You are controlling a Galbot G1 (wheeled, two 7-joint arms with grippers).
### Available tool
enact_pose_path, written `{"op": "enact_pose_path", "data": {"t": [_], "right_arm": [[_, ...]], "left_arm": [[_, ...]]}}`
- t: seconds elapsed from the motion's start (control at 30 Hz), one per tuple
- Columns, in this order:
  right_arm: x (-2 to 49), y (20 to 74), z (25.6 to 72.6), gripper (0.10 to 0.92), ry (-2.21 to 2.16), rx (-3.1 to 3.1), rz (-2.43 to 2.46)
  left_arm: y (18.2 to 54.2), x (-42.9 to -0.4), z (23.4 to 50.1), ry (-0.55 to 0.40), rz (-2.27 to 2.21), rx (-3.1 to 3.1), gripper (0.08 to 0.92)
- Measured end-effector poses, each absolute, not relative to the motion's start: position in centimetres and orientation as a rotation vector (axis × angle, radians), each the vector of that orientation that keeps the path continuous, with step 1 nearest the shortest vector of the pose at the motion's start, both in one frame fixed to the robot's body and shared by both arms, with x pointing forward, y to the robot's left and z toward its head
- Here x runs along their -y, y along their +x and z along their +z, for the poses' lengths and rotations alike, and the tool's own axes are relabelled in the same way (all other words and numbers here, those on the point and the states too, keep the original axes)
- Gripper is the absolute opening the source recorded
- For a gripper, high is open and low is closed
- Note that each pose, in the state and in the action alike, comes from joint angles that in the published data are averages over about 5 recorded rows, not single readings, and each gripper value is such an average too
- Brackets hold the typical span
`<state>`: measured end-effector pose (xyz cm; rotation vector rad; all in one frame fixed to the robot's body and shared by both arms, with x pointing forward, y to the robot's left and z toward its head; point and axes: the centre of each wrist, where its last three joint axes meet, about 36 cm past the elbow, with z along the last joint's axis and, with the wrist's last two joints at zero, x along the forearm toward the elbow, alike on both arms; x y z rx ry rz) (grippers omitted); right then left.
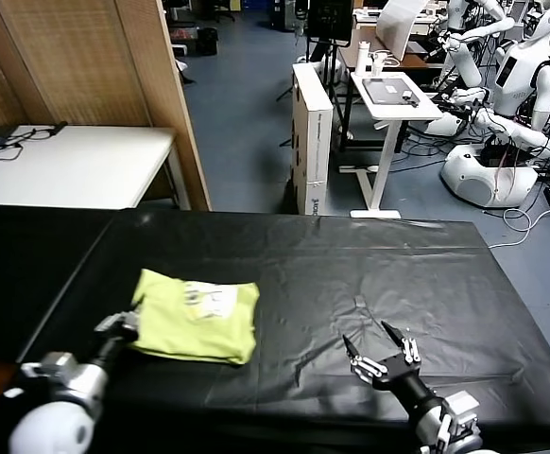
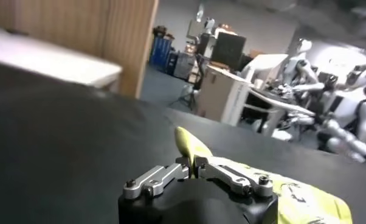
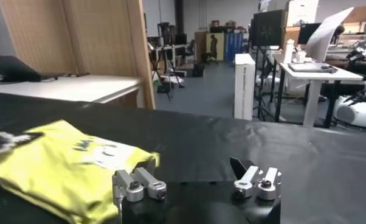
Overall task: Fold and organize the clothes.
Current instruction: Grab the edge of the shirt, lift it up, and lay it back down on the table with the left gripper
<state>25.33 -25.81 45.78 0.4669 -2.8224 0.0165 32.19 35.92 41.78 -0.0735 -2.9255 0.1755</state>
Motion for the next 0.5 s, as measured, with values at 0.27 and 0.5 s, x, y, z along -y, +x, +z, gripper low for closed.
{"op": "enact_pose_path", "data": {"t": [0.27, 0.5], "right_arm": [[25.8, 25.6, 45.0, 0.907, 0.451, 2.815, 0.001], [25.8, 25.5, 43.9, 0.907, 0.419, 2.794, 0.007]], "left_arm": [[32.5, -37.5, 47.3, -0.014, -0.054, 2.954, 0.180], [30.3, -28.8, 47.7, -0.157, 0.115, 2.896, 0.180]]}}
